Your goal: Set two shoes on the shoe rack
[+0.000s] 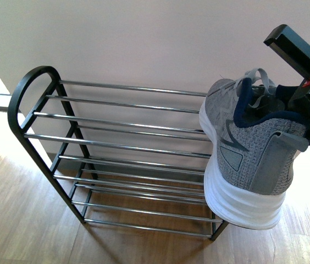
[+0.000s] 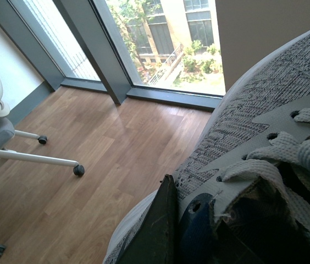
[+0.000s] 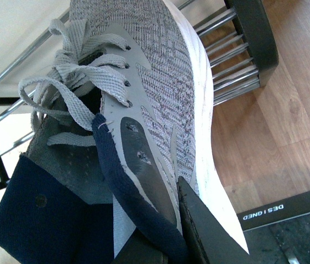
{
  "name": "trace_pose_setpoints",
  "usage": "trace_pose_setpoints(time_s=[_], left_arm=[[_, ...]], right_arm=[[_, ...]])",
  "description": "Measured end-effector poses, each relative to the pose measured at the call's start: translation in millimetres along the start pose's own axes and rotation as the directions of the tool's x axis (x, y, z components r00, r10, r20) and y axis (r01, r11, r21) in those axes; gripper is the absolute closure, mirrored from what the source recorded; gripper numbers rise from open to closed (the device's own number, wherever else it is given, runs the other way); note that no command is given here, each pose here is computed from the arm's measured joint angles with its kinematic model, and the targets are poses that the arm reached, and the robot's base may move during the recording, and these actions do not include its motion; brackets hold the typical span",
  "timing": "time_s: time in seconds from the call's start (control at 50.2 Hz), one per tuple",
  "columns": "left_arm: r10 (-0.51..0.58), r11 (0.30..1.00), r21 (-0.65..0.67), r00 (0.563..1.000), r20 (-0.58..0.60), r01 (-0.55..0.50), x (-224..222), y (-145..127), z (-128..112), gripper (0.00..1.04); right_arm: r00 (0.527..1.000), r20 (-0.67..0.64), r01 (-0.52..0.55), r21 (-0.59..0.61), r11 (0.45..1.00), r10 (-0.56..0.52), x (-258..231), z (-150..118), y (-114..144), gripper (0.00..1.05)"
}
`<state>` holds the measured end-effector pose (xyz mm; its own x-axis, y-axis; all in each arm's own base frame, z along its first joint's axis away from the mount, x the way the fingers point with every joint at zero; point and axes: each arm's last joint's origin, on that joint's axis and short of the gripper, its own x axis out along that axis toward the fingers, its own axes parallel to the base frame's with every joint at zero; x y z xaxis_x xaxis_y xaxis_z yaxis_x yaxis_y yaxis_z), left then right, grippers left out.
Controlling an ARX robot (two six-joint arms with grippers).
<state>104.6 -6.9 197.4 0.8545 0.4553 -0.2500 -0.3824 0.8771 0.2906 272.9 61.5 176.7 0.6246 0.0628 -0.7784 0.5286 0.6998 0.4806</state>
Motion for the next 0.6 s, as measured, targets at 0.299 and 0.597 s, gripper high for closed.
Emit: trace_pose_setpoints(time_s=[0.299, 0.597], left_arm=[[0.000, 1.000, 0.000, 1.000, 0.000, 0.000, 0, 0, 0, 1.03], [0.000, 1.000, 0.000, 1.000, 0.000, 0.000, 0, 0, 0, 1.03]], right_arm=[[0.998, 0.064, 0.017, -0.033, 0.999, -0.015, 13, -11, 4, 1.03], [0.999, 0.048, 0.010, -0.015, 1.000, -0.010, 29, -16, 4, 1.03]])
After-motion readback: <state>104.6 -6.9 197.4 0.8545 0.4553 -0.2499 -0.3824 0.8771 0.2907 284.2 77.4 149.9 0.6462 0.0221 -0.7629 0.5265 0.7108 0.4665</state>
